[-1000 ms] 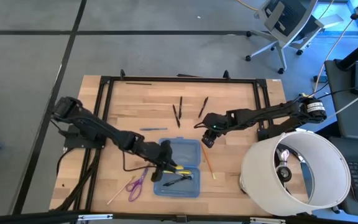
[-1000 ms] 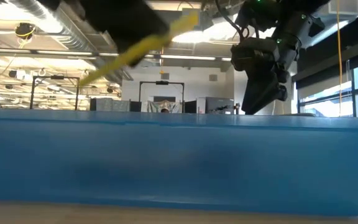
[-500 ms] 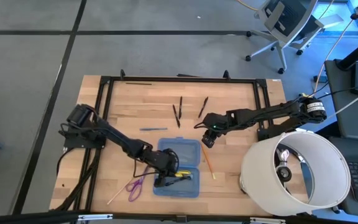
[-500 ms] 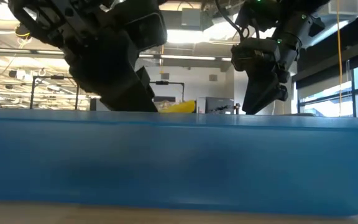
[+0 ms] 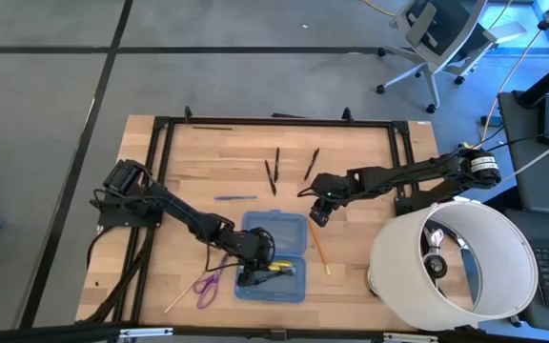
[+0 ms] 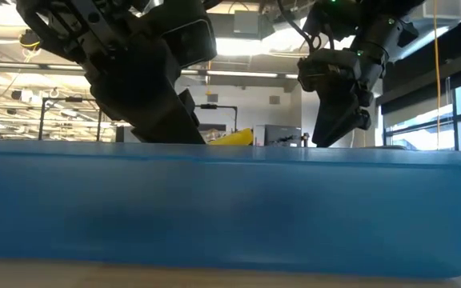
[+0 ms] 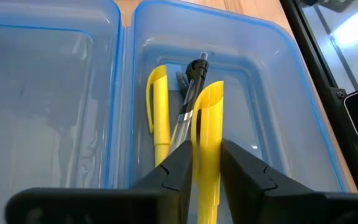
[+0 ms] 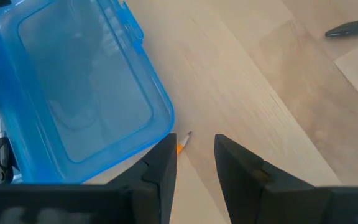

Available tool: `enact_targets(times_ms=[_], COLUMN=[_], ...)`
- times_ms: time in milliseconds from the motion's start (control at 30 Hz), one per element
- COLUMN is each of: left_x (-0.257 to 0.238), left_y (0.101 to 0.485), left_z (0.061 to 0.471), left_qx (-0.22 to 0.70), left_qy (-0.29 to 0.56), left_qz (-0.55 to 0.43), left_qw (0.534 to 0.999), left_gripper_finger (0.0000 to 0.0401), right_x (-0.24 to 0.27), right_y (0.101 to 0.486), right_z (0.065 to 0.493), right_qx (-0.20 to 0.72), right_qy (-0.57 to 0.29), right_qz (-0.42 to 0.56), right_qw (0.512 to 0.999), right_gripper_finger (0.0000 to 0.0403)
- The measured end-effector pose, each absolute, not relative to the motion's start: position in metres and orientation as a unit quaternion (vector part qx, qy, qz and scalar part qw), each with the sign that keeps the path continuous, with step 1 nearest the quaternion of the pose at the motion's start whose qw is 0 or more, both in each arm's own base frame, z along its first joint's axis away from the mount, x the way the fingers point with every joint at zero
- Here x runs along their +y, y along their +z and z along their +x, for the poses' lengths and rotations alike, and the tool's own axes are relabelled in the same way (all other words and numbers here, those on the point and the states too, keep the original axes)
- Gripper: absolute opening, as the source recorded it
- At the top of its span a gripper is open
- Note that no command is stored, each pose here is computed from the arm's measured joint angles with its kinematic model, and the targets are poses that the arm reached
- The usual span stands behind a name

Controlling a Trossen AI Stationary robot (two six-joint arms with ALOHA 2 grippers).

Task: Pick & place school supplies into a supply box
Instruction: Put the yellow pen into the blue supply box, then put the blue pen into the blue supply box

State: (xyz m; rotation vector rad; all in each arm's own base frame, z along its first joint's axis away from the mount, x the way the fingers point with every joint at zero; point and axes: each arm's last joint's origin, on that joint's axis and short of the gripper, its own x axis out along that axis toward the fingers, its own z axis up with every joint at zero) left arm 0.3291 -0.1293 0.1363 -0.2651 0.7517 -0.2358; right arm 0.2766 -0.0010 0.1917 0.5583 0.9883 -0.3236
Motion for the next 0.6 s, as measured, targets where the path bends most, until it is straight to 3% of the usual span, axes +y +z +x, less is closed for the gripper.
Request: enact_targets(times_ms=[300, 467, 600], left_x=[-0.128, -0.115, -0.09], left_y=[0.139, 0.172, 0.206], left_z=[0.328, 0.325, 0.315], left_qx=[0.364, 0.335, 0.314], left_qy=[-0.129, -0.195, -0.184], left_qz=[-0.117, -0.118, -0.105], left_qw=[0.915, 0.914, 0.925], left_gripper_finger=[0.0156, 0.0168, 0.0166], right_x=[-0.001, -0.001, -0.001], right_y=[0.192, 0.191, 0.191], right_z=[0.277, 0.276, 0.276], right_qx=[0.468, 0.469, 0.469], right_qy=[-0.146, -0.147, -0.147], right_qz=[0.252, 0.252, 0.252], right_qw=[0.834, 0.834, 0.834], right_gripper_finger=[0.0113, 0.0113, 0.0113])
